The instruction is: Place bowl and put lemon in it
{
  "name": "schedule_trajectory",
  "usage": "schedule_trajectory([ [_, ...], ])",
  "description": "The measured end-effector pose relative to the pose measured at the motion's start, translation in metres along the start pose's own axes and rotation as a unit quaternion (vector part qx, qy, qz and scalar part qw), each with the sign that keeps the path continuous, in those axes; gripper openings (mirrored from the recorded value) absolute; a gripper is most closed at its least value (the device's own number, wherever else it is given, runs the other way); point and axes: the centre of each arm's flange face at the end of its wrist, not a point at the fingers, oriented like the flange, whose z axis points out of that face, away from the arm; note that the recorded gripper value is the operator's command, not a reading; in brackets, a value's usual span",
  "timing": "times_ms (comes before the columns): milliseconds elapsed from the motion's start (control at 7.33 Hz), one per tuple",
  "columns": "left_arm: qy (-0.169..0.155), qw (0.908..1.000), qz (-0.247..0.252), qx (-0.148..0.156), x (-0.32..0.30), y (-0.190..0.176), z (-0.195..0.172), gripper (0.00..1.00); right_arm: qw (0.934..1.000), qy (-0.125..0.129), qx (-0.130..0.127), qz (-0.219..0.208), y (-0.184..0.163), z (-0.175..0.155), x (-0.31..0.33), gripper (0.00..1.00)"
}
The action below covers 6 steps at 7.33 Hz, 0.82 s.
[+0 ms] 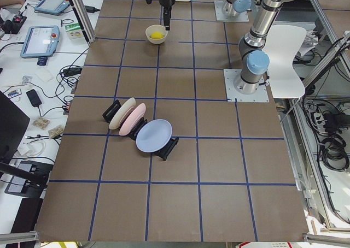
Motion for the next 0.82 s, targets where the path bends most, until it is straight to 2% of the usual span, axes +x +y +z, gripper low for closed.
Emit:
schedule_trajectory([
  [818, -0.008, 1.0000, 0.000, 0.004, -0.0016, 0.0036, -0.0051, 1.00, 1.0000, 0.000, 0.000, -0.001, -0.0045, 0.0045, -0.0007, 1.00],
])
